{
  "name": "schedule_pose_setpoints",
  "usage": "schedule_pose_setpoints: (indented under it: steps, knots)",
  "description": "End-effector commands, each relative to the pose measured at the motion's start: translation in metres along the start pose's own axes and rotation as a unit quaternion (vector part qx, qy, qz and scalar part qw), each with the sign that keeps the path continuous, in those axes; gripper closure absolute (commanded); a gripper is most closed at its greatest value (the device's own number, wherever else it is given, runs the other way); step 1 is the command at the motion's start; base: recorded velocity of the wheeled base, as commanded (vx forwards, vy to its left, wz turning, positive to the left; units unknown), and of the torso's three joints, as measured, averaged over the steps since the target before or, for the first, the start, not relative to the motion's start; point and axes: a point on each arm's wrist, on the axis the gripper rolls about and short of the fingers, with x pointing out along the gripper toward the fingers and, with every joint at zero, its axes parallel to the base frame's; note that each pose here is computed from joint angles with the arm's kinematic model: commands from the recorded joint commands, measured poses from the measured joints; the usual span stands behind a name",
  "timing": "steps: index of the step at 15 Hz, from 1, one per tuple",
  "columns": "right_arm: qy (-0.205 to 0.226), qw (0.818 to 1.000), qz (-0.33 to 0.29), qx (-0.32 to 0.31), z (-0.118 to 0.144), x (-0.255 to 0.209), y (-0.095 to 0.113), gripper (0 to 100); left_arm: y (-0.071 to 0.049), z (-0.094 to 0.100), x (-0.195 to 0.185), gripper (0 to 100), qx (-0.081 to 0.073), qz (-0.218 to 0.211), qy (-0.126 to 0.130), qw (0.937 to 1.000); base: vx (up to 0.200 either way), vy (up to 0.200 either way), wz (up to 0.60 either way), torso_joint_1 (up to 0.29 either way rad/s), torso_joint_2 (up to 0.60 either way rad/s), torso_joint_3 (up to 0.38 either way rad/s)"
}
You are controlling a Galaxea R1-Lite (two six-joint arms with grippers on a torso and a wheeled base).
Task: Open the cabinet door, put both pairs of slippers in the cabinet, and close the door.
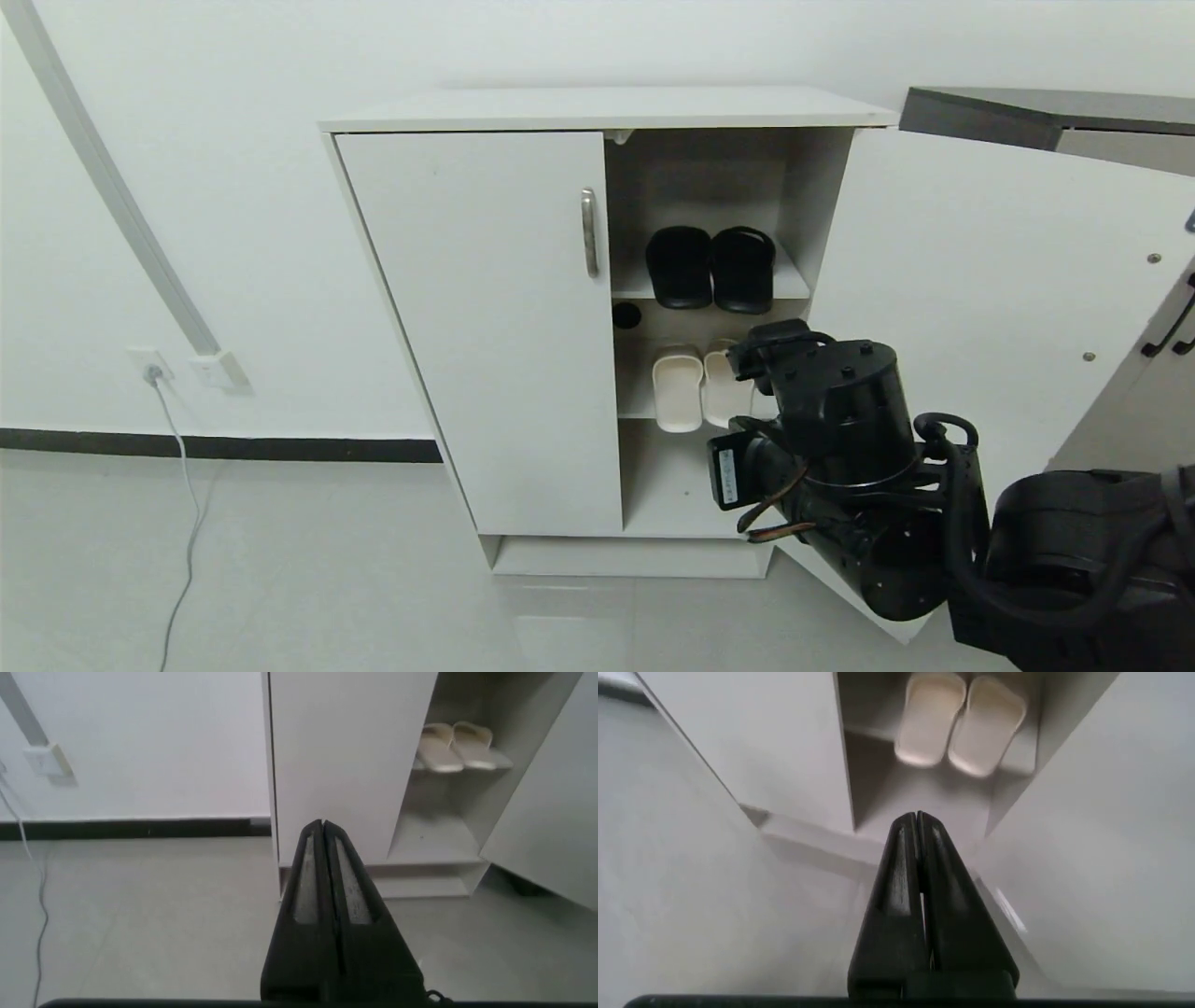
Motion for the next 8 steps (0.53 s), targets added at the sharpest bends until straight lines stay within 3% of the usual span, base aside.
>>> schedule_pose_setpoints:
  steps: [1, 8]
  knots:
    - [0.000, 1.000, 0.000, 0.000, -0.0008, 0.0008, 0.0008, 100, 0.0000, 0.0002, 0.0000, 100, 0.000, 0.000, -0.001, 1.0000, 0.000, 0.000, 0.00, 0.051, -0.46, -0.378]
    - [0.000, 1.000, -0.001, -0.001, -0.0007, 0.0008, 0.0007, 100, 0.0000, 0.0002, 0.0000, 100, 0.000, 0.001, -0.001, 1.0000, 0.000, 0.000, 0.00, 0.089, -0.49, -0.351]
